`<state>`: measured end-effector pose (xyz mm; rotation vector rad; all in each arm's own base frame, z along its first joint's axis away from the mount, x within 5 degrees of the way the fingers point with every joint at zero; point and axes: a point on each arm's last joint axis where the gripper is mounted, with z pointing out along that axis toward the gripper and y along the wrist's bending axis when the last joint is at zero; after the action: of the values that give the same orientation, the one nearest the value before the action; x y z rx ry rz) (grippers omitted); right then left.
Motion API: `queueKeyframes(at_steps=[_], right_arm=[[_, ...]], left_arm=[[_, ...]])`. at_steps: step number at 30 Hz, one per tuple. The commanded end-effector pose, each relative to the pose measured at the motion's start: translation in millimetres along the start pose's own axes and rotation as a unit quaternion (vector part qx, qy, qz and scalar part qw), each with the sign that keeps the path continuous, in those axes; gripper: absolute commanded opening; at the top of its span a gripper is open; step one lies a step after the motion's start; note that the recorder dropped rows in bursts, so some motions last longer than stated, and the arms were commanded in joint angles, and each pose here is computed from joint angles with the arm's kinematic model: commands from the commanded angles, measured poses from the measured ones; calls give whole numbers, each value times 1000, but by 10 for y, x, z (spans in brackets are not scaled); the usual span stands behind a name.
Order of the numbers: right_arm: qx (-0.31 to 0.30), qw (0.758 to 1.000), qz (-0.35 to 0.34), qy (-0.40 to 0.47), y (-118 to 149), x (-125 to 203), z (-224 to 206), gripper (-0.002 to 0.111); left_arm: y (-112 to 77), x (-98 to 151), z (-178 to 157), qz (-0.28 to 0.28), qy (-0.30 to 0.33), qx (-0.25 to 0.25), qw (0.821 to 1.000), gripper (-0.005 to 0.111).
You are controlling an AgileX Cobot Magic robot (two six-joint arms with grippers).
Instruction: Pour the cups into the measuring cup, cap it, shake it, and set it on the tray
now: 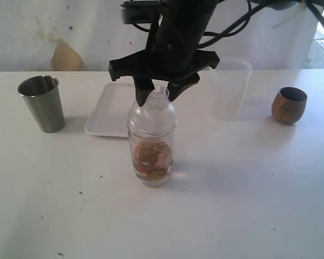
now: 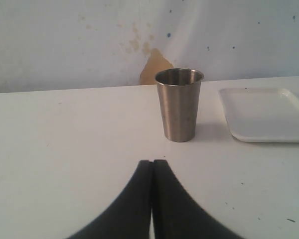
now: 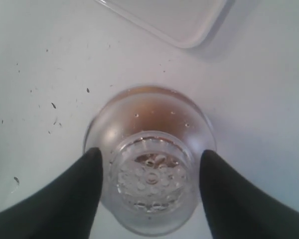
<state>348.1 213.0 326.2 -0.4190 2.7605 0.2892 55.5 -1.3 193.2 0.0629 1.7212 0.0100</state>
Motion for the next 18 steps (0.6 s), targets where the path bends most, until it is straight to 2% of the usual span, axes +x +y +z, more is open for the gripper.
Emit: queueKeyframes(at_steps=[1, 12, 16, 18], right_arm=[[19, 1000, -19, -7, -28, 6, -33, 64], [12, 998, -34, -41, -1, -63, -203, 66], [5, 997, -35, -72, 20, -96, -414, 62], [2, 996, -36, -87, 28, -99, -524, 56]], left_arm=[[-2, 10, 1, -3, -3, 1, 1000, 0], [-2, 10, 1, -3, -3, 1, 1000, 0], [-2, 10, 1, -3, -3, 1, 1000, 0], [-2, 10, 1, -3, -3, 1, 1000, 0]])
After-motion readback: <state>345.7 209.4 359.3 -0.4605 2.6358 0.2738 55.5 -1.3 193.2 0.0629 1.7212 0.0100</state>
